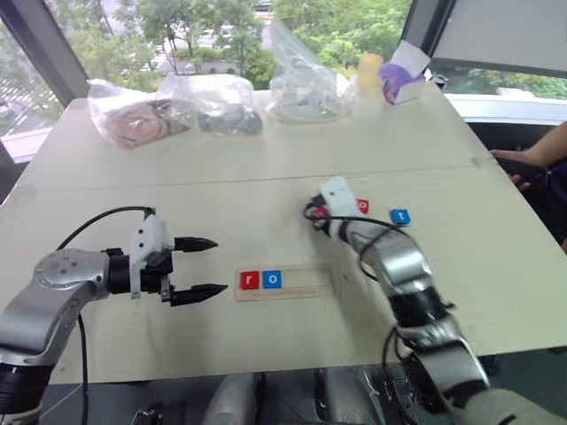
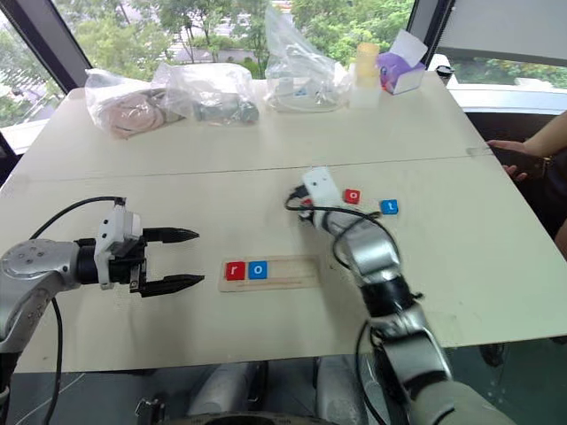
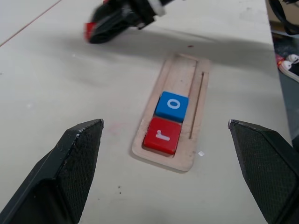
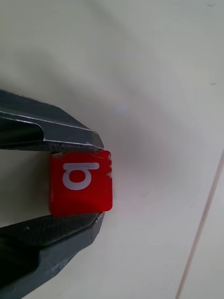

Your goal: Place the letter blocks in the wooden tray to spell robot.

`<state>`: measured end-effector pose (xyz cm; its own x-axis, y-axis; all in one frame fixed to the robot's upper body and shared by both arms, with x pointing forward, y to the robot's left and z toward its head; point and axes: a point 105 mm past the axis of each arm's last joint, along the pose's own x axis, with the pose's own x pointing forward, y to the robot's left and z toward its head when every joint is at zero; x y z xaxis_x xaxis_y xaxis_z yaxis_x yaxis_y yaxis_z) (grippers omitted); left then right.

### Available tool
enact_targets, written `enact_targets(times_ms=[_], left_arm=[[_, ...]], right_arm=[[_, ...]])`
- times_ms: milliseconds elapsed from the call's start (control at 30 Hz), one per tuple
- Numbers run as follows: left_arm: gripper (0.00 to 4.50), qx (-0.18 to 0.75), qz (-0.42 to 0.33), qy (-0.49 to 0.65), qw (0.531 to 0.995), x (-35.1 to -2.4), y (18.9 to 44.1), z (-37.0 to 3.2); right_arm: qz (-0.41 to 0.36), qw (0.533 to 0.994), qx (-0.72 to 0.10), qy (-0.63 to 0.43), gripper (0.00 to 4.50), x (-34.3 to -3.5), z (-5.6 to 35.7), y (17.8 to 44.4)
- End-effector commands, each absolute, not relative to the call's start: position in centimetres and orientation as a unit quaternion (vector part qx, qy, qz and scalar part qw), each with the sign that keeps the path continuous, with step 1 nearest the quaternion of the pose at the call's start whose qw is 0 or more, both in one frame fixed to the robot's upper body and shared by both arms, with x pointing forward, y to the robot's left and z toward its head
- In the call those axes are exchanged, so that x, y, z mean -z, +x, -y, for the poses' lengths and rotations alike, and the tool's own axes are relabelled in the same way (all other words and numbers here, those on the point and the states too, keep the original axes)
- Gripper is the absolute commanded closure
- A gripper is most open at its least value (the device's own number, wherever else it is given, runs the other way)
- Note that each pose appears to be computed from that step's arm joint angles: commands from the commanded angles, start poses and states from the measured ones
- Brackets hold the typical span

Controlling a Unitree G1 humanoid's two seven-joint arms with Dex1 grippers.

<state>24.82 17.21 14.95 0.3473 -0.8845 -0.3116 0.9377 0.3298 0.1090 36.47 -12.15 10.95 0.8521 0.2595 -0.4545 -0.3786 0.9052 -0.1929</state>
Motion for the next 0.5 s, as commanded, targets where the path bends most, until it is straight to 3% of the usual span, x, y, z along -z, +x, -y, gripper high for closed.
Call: enact_targets(times_ms=[33, 200, 500], left_arm=[[0.0, 0.582, -0.082, 0.138, 0.798, -15.8, 24.2, -16.3], [0.0, 0.588, -0.081, 0.132, 0.794, -15.5, 24.4, -15.7], [0.0, 0.587, -0.072, 0.131, 0.795, -15.5, 24.9, -15.4]], right_arm=[[-0.205, 0.957, -0.166, -0.121, 3.3, -13.6, 13.3, 33.9], [-0.27, 0.949, -0.138, -0.083, 3.3, -12.3, 15.7, 28.7], [-0.291, 0.949, -0.121, -0.034, 3.3, -10.1, 15.6, 26.0]])
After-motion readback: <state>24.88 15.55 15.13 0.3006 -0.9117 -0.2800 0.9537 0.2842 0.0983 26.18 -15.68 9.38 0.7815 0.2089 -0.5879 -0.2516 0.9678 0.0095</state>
